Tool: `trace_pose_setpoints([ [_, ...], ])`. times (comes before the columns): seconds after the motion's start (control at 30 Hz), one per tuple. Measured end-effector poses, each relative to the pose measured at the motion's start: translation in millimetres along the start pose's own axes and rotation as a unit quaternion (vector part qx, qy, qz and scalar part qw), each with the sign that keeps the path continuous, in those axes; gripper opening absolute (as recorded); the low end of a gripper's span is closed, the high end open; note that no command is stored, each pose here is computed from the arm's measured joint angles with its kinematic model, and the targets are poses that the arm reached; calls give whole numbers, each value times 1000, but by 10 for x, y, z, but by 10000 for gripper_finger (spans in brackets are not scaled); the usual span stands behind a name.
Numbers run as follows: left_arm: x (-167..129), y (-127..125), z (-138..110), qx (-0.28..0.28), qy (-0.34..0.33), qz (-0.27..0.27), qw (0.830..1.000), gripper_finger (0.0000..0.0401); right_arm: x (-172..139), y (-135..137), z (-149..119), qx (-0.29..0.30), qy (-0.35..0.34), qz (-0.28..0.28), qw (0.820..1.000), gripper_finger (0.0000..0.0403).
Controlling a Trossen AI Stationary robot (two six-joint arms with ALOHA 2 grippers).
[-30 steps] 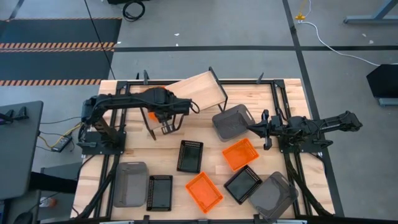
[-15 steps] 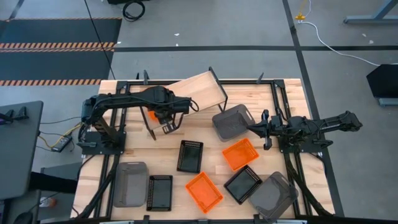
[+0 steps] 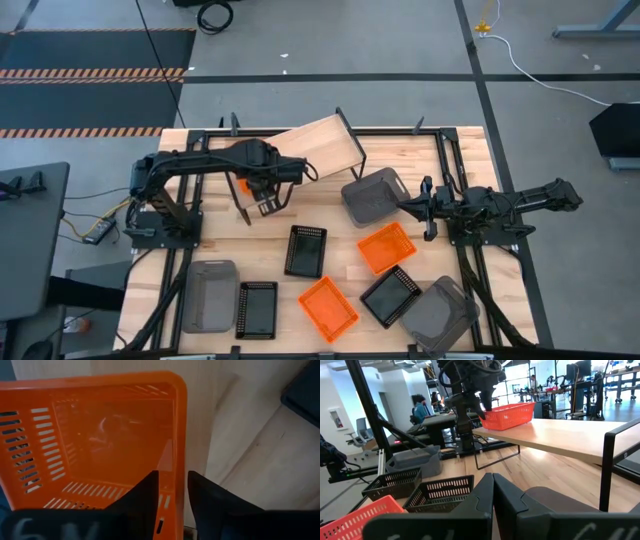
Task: Stack baskets on shelf by color
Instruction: Put the top left orange bin on the shelf
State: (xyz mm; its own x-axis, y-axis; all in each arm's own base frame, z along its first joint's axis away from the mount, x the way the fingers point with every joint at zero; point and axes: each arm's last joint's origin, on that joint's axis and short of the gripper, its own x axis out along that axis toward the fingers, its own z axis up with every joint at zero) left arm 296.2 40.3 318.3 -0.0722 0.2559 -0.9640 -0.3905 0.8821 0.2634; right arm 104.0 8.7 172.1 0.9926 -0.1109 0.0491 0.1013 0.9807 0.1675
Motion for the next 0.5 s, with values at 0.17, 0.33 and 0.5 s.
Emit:
trace_pose_setpoints([
  [0.17,-16,-58,-18,-4,-1,-4,1000,110,0,0,0,0,0,0,1000,12],
  [0.33,-29,-115,-37,-12,5,-26,1000,105,0,0,0,0,0,0,1000,12],
  [0.5,-41,-159,-52,-15,4,-28,1000,105,0,0,0,0,0,0,1000,12],
])
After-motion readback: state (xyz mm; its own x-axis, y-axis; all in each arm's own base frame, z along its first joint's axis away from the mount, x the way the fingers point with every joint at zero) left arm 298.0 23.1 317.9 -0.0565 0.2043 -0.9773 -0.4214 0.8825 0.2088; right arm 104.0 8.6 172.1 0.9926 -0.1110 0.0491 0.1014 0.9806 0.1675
